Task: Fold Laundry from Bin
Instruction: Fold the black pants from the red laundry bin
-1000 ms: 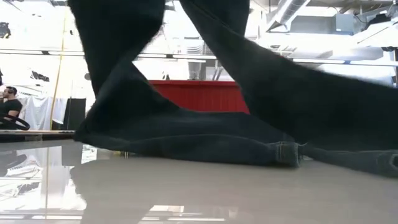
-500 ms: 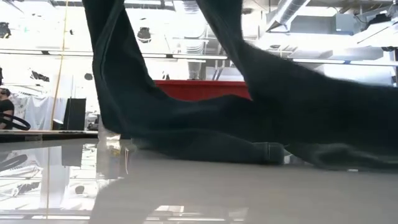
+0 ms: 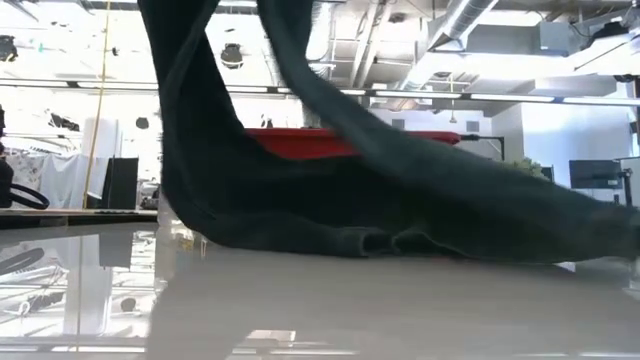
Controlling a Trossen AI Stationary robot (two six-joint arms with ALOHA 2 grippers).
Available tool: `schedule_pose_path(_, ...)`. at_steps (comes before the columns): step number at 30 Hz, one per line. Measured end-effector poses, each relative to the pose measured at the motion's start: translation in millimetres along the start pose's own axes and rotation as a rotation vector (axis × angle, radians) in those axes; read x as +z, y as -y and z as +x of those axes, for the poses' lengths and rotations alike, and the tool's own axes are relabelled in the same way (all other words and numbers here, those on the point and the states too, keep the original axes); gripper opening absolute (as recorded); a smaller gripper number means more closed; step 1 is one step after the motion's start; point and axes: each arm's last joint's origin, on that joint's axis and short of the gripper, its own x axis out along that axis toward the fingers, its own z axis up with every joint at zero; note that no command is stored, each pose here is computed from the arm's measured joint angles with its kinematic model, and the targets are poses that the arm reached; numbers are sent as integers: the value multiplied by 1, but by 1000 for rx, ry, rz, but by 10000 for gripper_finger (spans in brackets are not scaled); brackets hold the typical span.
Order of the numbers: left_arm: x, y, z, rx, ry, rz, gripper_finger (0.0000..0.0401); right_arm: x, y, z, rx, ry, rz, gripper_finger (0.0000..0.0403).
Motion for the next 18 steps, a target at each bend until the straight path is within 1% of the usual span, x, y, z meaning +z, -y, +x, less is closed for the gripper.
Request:
schedule_pose_path(2, -1, 2, 2, -21, 24, -44, 8, -22, 6, 16, 11, -95, 21, 301)
schedule_pose_path(4, 3, 1, 1, -46, 49, -79, 8, -38, 11, 27, 29, -149, 60, 296)
schedule_pose_path(6, 7, 0, 0, -78, 86, -125, 7, -49, 14, 38, 46, -173, 85, 286)
schedule_pose_path(9, 10, -1, -2, -123, 101, -167, 5, -67, 19, 52, 43, -208, 86, 267)
schedule_pose_path(11, 8, 1, -3, -169, 77, -171, 5, -74, 24, 54, 30, -237, 72, 251)
schedule_pose_path(13, 8, -1, -7, -205, 33, -163, 6, -66, 29, 49, 16, -213, 53, 230)
schedule_pose_path(16, 7, -5, -16, -255, -79, -139, 7, -42, 31, 32, 12, -148, 14, 201)
schedule_pose_path(18, 5, -7, -21, -277, -153, -142, 8, -26, 27, 22, 36, -86, -7, 183)
